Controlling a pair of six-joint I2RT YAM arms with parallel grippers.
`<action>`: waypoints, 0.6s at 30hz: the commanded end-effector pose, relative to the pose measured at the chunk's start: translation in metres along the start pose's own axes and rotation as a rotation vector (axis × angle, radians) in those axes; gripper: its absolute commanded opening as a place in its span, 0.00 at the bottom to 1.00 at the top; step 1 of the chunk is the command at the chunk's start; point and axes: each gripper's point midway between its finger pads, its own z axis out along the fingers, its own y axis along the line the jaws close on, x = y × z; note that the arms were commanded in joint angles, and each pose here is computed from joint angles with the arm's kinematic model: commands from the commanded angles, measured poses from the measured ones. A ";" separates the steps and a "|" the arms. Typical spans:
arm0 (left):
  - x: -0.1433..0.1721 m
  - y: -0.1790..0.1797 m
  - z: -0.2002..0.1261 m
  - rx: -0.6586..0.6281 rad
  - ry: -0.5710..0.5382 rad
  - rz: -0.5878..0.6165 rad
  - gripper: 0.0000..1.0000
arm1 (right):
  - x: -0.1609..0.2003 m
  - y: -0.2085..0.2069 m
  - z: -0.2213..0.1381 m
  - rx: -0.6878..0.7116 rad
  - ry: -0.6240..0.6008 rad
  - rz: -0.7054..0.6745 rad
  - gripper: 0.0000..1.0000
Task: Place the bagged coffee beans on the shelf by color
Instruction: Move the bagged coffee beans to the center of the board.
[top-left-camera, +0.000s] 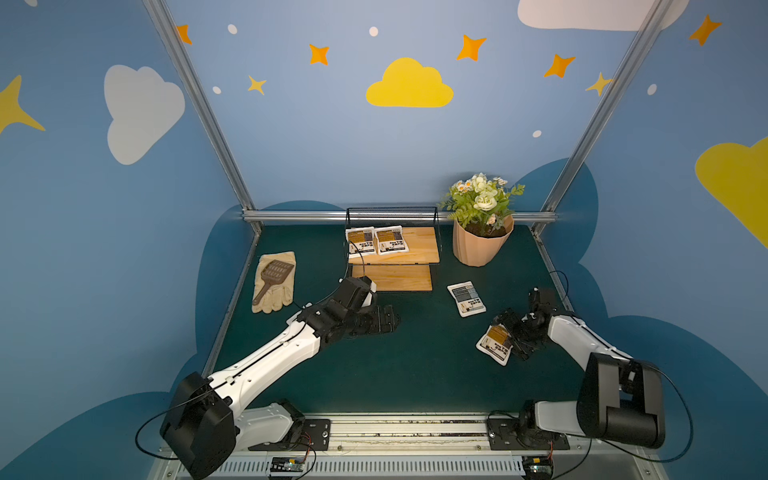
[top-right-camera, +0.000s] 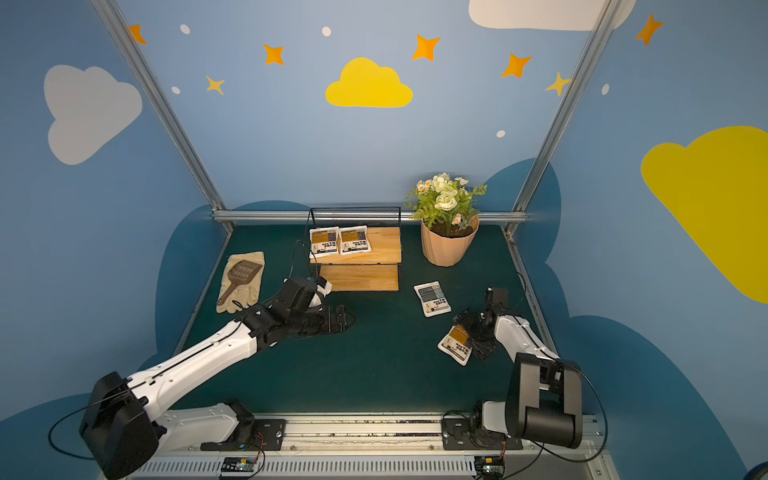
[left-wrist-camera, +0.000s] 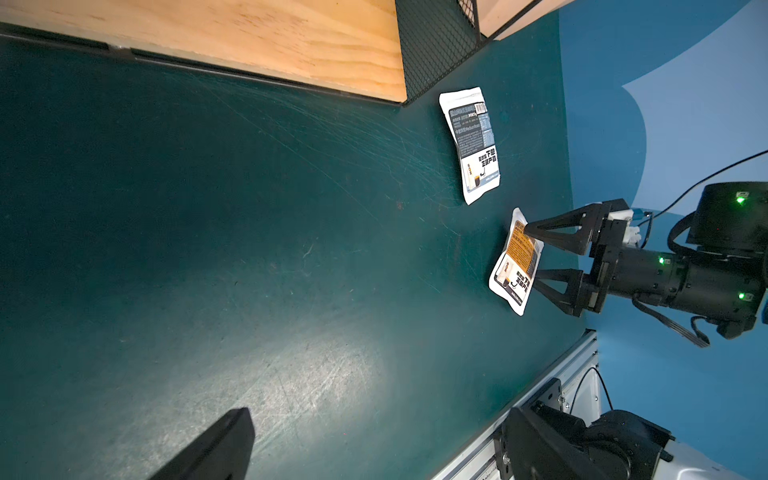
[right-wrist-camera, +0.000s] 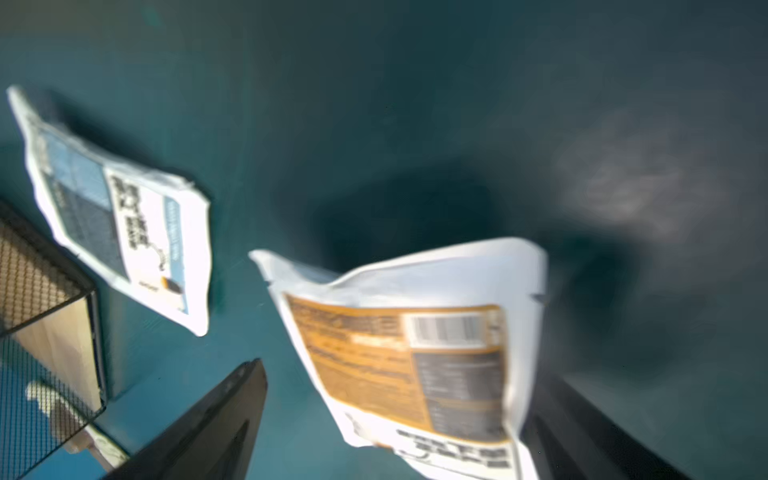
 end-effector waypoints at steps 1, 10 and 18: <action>-0.001 -0.002 -0.004 0.003 -0.010 0.023 1.00 | 0.002 0.021 0.000 -0.012 -0.009 -0.094 0.98; 0.000 0.001 -0.006 -0.007 -0.017 0.024 1.00 | 0.034 0.048 0.026 0.064 0.049 -0.276 0.96; 0.003 0.005 -0.008 -0.014 -0.021 0.021 1.00 | 0.069 0.071 0.043 0.090 0.071 -0.415 0.95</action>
